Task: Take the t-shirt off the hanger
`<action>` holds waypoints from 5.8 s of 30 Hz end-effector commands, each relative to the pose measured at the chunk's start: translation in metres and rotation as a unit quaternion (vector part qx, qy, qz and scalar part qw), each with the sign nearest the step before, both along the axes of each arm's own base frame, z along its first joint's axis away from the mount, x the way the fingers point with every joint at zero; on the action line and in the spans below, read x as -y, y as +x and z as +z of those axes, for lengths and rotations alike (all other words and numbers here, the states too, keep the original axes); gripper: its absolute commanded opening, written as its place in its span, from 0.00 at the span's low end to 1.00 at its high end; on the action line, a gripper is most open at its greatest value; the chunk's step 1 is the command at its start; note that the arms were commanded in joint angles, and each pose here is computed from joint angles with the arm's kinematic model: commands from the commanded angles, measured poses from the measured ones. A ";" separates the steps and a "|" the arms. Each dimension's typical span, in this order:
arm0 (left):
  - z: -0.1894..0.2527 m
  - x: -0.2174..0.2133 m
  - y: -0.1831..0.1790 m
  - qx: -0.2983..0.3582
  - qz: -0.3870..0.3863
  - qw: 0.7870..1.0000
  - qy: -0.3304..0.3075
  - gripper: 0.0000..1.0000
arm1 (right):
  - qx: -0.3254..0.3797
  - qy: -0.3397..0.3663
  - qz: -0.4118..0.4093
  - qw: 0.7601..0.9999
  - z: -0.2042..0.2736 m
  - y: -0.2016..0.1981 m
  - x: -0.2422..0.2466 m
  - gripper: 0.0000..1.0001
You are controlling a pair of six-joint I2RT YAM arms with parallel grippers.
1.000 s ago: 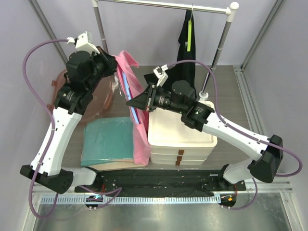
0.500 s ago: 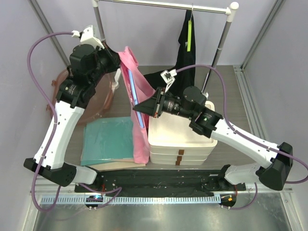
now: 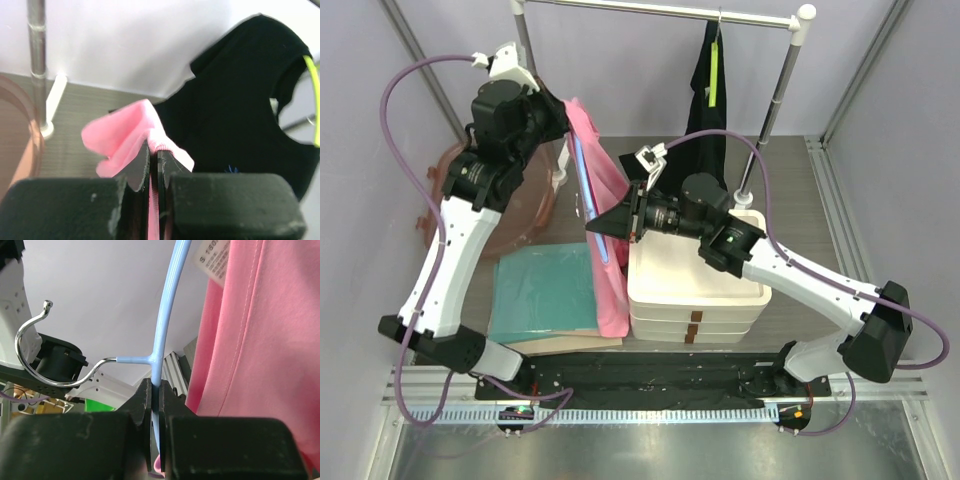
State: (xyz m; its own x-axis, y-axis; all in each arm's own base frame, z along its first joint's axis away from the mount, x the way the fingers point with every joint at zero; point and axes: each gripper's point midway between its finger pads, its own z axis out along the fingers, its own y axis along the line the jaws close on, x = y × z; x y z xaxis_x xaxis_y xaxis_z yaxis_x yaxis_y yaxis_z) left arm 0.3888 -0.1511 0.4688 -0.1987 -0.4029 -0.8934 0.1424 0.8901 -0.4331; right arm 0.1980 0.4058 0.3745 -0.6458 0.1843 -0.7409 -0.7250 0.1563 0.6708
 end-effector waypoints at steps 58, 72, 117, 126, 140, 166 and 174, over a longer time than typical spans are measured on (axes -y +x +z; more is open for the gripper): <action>0.024 -0.031 -0.065 0.023 -0.070 0.994 -0.081 0.00 | -0.055 0.075 0.046 0.995 0.075 -0.012 -0.022 0.01; 0.001 -0.017 -0.060 -0.015 -0.104 0.992 -0.075 0.34 | -0.096 0.131 0.002 0.987 0.098 0.032 -0.012 0.01; -0.102 0.029 -0.118 -0.154 -0.167 0.939 -0.259 0.45 | -0.103 0.153 -0.001 0.983 0.108 0.044 -0.006 0.01; -0.070 0.010 -0.121 -0.100 -0.130 0.955 -0.247 0.00 | -0.105 0.132 -0.013 0.986 0.088 0.042 -0.001 0.01; -0.026 -0.010 -0.064 -0.068 -0.035 0.974 -0.212 0.00 | -0.121 0.117 -0.007 0.986 0.068 0.025 0.003 0.01; -0.043 -0.005 -0.078 -0.069 -0.142 0.987 0.022 0.38 | -0.110 0.106 0.038 0.988 0.087 -0.006 0.016 0.01; -0.047 0.009 -0.066 -0.064 -0.172 0.983 0.023 0.52 | -0.112 0.107 0.042 0.987 0.088 -0.001 0.011 0.01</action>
State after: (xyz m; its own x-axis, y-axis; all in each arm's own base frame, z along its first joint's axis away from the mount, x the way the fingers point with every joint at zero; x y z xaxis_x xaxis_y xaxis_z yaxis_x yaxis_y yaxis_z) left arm 0.3220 -0.1518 0.4084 -0.4655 -0.2769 -0.8406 0.3045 0.8417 -0.4459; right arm 0.2101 0.4010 0.4108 -0.8588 0.2279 -0.4589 -0.4588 0.0568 0.8867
